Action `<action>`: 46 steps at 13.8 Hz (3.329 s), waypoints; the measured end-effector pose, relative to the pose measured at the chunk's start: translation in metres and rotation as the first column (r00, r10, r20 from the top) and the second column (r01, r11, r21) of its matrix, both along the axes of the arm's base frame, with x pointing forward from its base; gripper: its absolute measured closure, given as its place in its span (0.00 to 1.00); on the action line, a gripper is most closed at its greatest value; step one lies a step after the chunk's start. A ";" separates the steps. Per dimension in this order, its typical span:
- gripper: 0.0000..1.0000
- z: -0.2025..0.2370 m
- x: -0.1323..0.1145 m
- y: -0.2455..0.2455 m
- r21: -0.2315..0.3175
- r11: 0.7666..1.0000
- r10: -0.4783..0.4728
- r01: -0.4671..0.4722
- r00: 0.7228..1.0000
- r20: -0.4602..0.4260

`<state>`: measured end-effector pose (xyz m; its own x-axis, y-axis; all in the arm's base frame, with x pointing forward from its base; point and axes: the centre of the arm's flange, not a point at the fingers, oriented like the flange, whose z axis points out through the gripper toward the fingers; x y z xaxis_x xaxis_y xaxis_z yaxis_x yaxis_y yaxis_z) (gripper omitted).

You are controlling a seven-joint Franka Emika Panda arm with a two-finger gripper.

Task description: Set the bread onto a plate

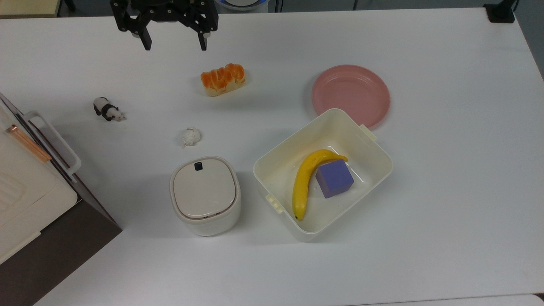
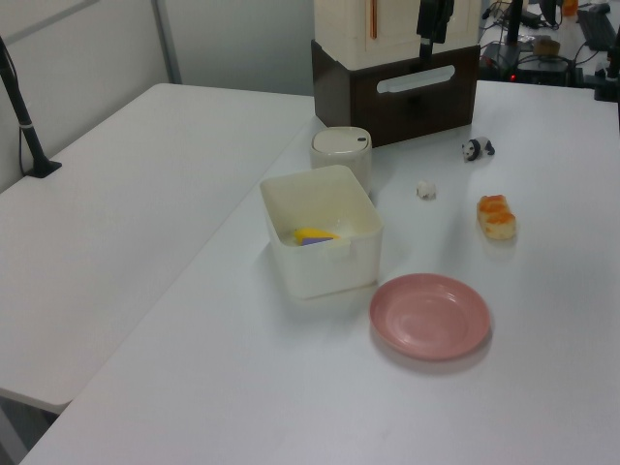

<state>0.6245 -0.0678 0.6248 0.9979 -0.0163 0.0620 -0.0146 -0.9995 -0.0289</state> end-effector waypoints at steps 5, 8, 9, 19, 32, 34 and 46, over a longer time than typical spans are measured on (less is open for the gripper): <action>0.00 0.000 0.000 0.000 0.000 1.000 0.000 0.000 1.000 0.000; 0.00 0.000 0.000 0.000 0.000 1.000 0.000 0.000 1.000 -0.001; 0.00 -0.001 0.000 0.000 0.000 1.000 0.001 -0.001 1.000 -0.003; 0.00 -0.080 -0.039 0.074 -0.076 0.987 0.134 -0.139 0.988 -0.075; 0.07 -0.240 -0.104 0.131 -0.294 0.837 0.324 -0.461 0.851 -0.413; 0.08 -0.256 -0.112 0.130 -0.296 0.826 0.333 -0.480 0.839 -0.431; 0.10 -0.320 -0.125 0.133 -0.303 0.753 0.356 -0.585 0.748 -0.559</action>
<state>0.4997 0.0648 0.3052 0.7759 0.3776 -0.5055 0.5644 -0.7735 0.2885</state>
